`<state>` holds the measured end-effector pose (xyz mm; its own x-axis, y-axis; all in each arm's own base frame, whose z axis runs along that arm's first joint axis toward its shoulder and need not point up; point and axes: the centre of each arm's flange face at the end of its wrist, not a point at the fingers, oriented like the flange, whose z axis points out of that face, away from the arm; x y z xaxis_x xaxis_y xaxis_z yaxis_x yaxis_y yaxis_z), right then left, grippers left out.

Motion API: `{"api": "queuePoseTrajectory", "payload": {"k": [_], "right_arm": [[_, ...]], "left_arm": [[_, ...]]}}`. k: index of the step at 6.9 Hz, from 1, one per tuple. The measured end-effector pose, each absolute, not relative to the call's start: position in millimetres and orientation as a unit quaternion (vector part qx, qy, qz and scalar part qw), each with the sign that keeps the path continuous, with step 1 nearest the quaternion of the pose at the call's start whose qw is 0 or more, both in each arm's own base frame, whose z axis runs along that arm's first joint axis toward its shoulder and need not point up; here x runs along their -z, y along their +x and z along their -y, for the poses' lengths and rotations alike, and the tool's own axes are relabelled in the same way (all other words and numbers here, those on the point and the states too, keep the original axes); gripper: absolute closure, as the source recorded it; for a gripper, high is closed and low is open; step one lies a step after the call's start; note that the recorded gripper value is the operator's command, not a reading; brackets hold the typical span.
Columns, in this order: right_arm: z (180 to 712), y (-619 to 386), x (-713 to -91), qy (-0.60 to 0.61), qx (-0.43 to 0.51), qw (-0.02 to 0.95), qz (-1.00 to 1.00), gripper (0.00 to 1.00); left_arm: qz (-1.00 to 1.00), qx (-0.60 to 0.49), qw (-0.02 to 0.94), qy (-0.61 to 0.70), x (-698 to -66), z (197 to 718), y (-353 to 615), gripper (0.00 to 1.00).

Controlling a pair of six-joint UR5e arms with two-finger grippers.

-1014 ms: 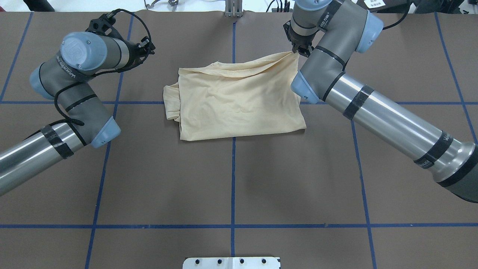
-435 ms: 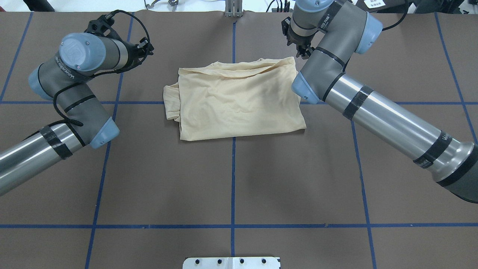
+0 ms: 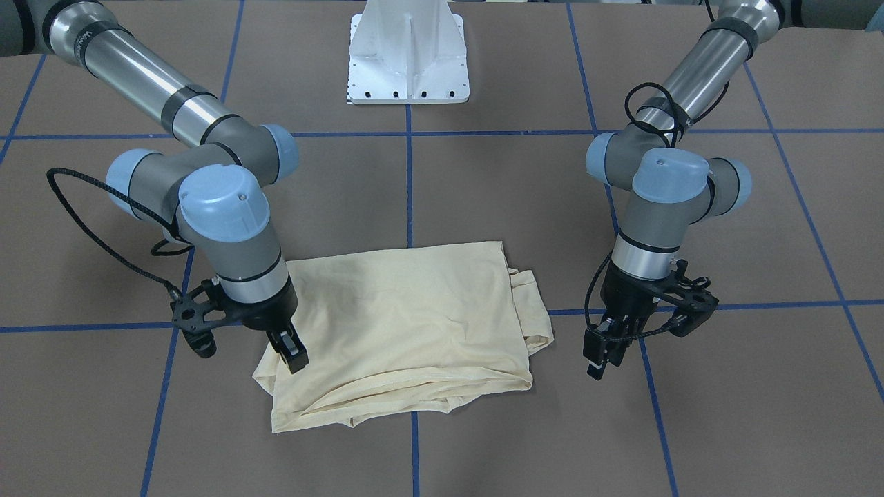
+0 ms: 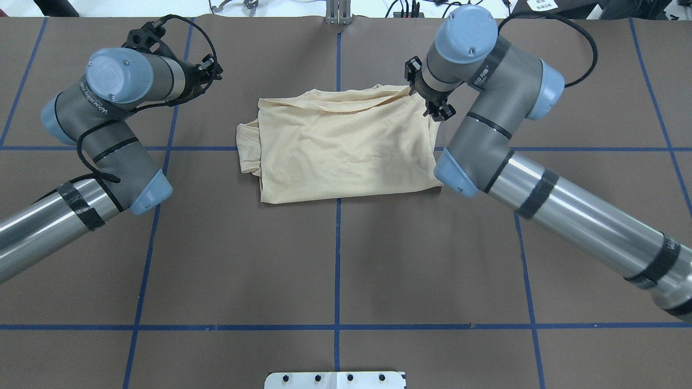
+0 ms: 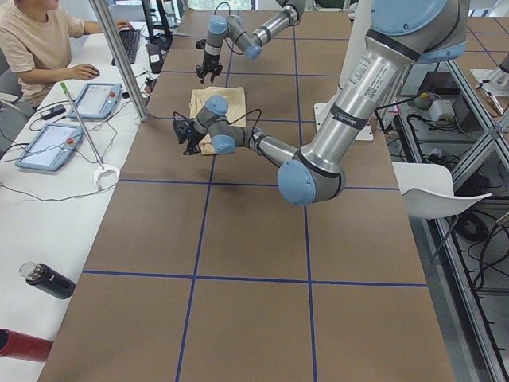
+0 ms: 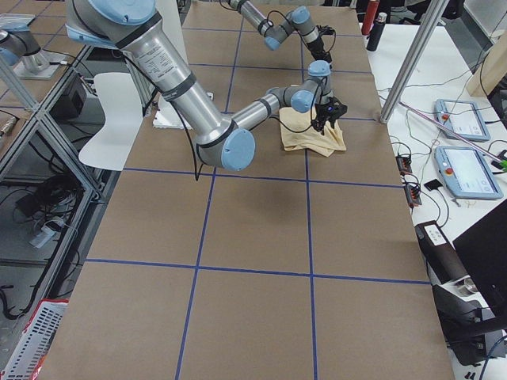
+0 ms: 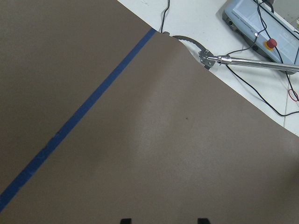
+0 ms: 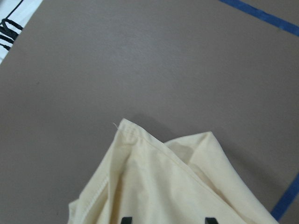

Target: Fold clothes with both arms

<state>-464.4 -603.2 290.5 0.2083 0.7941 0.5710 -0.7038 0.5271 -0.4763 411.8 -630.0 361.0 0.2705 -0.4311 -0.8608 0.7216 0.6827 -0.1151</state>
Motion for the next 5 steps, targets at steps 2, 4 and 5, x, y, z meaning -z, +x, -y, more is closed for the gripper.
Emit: {"api": "queuePoseTrajectory", "payload": {"k": [2, 4, 5], "right_arm": [[528.9, -460.2, -304.9, -0.059, -0.481, 0.769, 0.417, 0.32], [493.3, -460.7, -329.0, -0.045, -0.482, 0.773, 0.410, 0.28], [484.9, -456.8, -338.7, -0.045, -0.486, 0.772, 0.407, 0.27]], "left_arm": [[-0.479, 0.368, 0.782, 0.152, -360.6, 630.0, 411.6, 0.43], [-0.479, 0.368, 0.782, 0.153, -359.5, 630.2, 411.8, 0.43], [-0.479, 0.367, 0.782, 0.153, -359.2, 630.1, 412.2, 0.43]]}}
